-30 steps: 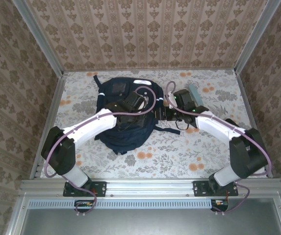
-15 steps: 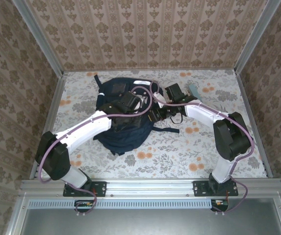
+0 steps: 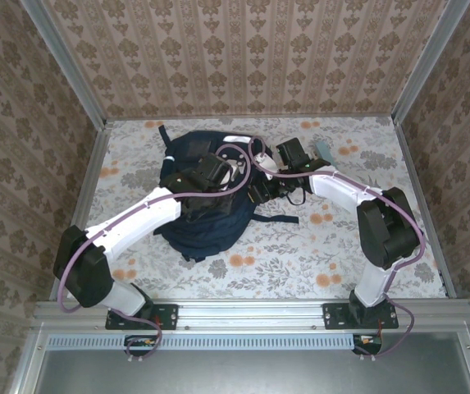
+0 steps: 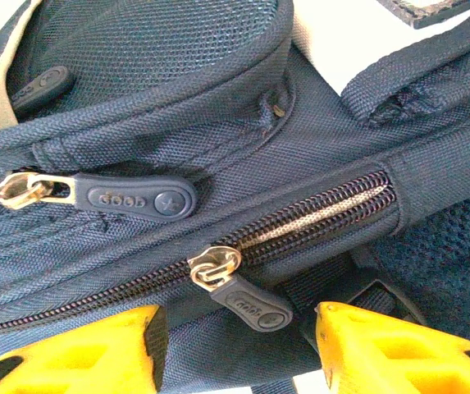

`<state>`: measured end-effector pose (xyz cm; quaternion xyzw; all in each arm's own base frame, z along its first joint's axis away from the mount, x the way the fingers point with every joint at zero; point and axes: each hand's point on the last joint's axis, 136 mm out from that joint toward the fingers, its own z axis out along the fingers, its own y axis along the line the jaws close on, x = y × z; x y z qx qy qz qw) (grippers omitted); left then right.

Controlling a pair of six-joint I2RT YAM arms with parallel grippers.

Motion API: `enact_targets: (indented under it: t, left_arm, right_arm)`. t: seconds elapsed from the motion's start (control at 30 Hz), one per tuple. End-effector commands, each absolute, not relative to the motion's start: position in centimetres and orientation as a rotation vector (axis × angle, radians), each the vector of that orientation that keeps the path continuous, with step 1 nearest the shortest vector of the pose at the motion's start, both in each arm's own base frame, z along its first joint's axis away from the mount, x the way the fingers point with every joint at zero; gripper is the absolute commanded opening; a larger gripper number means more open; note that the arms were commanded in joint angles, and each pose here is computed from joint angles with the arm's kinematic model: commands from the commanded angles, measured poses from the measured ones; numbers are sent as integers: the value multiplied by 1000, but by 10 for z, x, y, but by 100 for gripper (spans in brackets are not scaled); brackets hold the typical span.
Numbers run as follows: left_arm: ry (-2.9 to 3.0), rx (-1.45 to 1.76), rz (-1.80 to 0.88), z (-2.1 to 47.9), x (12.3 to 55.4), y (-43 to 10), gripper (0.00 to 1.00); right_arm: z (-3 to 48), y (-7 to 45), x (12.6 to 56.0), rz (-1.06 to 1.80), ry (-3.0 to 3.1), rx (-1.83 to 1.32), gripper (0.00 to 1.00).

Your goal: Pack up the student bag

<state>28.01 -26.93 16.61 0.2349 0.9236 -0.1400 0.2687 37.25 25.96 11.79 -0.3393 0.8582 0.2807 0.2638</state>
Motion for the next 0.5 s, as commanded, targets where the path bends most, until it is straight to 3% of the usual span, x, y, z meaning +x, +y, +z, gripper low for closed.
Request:
enact_targets:
  t: [0.0, 0.13, 0.47]
  left_arm:
    - [2429, 619, -404, 187, 282, -268, 0]
    - [2426, 619, -408, 189, 284, -269, 0]
    - [2425, 603, -401, 190, 287, -268, 0]
  right_arm:
    - [130, 262, 378, 737, 2273, -960, 55]
    - [128, 271, 371, 813, 2276, -1009, 55]
    - [118, 278, 365, 878, 2301, -1040, 35]
